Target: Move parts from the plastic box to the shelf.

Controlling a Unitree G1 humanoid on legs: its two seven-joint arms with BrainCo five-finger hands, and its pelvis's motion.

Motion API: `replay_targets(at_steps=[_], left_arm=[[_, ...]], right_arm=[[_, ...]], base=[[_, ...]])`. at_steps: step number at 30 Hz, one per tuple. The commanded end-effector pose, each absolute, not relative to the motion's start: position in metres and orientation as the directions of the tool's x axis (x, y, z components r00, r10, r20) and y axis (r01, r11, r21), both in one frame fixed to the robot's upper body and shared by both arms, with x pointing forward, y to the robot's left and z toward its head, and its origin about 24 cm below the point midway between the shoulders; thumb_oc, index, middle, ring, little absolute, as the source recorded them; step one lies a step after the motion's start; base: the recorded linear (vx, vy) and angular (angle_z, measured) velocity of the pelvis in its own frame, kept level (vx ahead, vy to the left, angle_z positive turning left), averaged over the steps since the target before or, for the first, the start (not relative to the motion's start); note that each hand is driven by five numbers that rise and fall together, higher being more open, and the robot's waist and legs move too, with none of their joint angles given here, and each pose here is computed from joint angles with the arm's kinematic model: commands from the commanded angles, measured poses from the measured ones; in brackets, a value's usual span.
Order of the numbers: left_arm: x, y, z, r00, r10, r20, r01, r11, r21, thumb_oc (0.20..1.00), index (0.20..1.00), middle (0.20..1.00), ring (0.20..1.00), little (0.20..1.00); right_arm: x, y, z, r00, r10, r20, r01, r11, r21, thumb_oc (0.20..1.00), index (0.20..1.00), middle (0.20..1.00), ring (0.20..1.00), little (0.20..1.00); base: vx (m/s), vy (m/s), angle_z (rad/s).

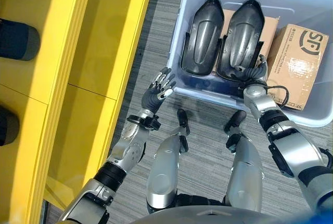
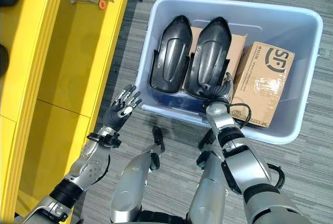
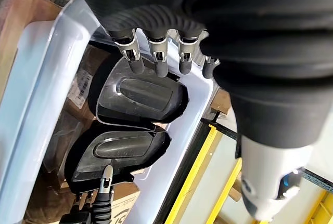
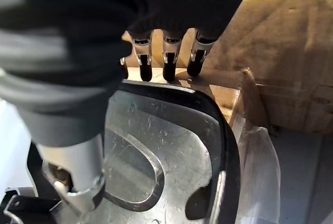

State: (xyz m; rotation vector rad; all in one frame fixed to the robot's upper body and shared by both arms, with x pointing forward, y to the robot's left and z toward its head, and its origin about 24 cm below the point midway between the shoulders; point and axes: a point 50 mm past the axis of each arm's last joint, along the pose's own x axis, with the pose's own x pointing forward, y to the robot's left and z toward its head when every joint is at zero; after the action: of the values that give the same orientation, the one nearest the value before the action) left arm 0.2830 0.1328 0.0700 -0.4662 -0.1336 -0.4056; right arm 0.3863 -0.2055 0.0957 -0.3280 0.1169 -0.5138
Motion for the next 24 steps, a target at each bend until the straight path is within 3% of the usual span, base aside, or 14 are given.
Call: replay_targets(at_steps=[1, 12, 24], left_arm=[[0.278, 0.114, 0.08, 0.869, -0.402, 0.287, 0.491, 0.766, -0.414, 1.0, 1.0, 1.0, 1.0, 1.0], [0.278, 0.108, 0.085, 0.865, -0.41, 0.291, 0.5, 0.764, -0.409, 1.0, 1.0, 1.0, 1.0, 1.0], [0.277, 0.103, 0.088, 0.857, -0.42, 0.298, 0.513, 0.753, -0.413, 1.0, 1.0, 1.0, 1.0, 1.0]], right_arm=[[0.389, -0.209, 0.098, 0.856, -0.515, -0.043, 0.469, 0.808, -0.356, 1.0, 1.0, 1.0, 1.0, 1.0], [0.393, -0.227, 0.126, 0.758, -0.649, 0.06, 0.621, 0.691, -0.368, 1.0, 1.0, 1.0, 1.0, 1.0], [0.392, -0.246, 0.137, 0.695, -0.715, 0.079, 0.647, 0.574, -0.502, 1.0, 1.0, 1.0, 1.0, 1.0]], base=[[0.0, 0.0, 0.0], [0.0, 0.003, 0.01], [0.01, 0.024, 0.04]])
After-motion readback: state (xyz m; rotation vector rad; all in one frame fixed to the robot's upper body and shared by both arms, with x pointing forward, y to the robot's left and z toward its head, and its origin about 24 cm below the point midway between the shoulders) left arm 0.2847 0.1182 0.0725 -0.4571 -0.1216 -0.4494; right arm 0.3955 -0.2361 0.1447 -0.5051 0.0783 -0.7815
